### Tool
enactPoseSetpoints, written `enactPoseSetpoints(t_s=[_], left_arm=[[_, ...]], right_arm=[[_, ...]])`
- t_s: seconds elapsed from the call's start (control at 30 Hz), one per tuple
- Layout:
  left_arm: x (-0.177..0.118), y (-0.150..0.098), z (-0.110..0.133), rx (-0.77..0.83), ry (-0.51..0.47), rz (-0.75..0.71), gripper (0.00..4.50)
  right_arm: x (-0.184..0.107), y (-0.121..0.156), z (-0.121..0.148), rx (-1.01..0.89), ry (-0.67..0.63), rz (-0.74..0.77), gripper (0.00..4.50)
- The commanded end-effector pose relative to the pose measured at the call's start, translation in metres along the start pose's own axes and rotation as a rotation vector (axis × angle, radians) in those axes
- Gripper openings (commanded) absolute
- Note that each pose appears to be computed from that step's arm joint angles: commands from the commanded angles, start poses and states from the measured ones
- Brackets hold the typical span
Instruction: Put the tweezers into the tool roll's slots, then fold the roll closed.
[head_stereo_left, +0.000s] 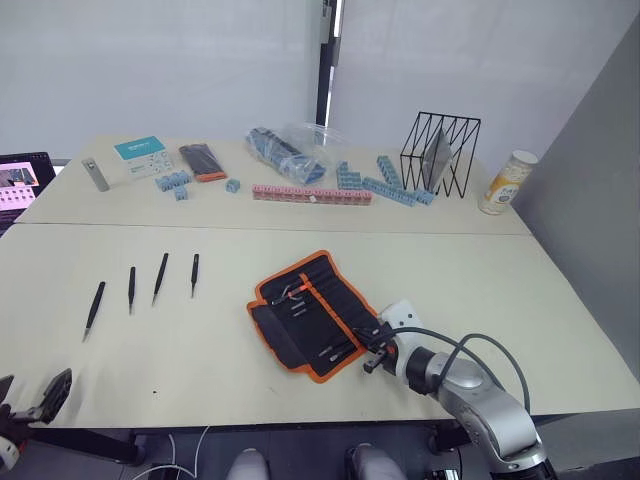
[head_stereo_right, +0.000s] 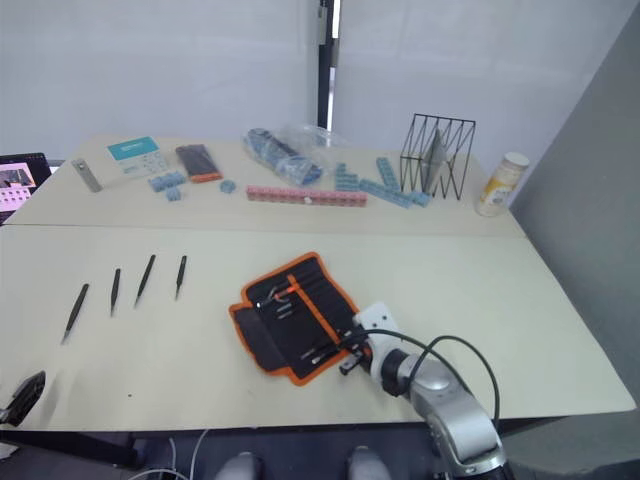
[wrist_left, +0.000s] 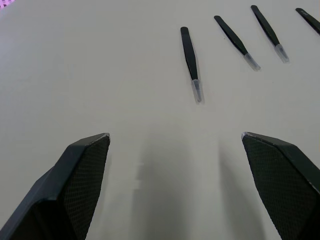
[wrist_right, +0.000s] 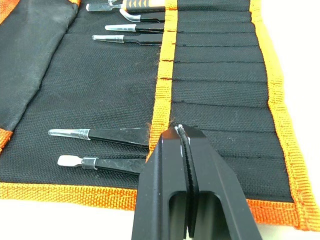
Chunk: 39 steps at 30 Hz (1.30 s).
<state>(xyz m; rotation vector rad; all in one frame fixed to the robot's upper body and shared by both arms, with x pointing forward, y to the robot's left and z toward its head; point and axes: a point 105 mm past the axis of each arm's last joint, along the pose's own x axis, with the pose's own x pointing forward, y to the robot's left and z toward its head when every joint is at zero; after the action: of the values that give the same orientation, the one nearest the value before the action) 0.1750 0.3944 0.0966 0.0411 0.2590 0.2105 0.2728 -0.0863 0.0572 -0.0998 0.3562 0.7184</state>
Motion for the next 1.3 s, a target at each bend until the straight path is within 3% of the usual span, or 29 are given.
enactPoseSetpoints(t_s=[0.03,0.3,0.47,0.63,0.73,0.87,1.1,1.3], left_arm=[[0.018,-0.001,0.005,0.022,0.012,-0.004,4.48],[0.071,-0.002,0.016,0.041,0.041,0.007,4.48],[0.094,-0.002,0.007,0.06,0.1,-0.002,4.48],[0.105,-0.017,-0.004,0.061,0.146,-0.085,4.48],[0.108,-0.022,-0.008,0.05,0.158,-0.1,3.69],[0.106,-0.028,-0.015,0.044,0.178,-0.129,2.3],[0.106,-0.022,-0.011,0.052,0.171,-0.112,0.06],[0.105,-0.021,0.02,0.112,0.081,-0.121,0.02]], right_arm=[[-0.001,0.002,-0.045,0.079,0.175,-0.015,0.0],[0.0,0.0,-0.041,0.083,0.161,-0.035,0.0],[0.0,0.0,-0.04,0.084,0.159,-0.04,0.0],[0.0,0.001,-0.04,0.087,0.157,-0.043,0.0],[0.001,0.002,-0.039,0.087,0.156,-0.043,0.0],[0.002,0.002,-0.039,0.085,0.154,-0.041,0.0],[0.004,0.002,-0.038,0.078,0.152,-0.036,0.0],[0.005,0.002,-0.039,0.073,0.155,-0.032,0.0]])
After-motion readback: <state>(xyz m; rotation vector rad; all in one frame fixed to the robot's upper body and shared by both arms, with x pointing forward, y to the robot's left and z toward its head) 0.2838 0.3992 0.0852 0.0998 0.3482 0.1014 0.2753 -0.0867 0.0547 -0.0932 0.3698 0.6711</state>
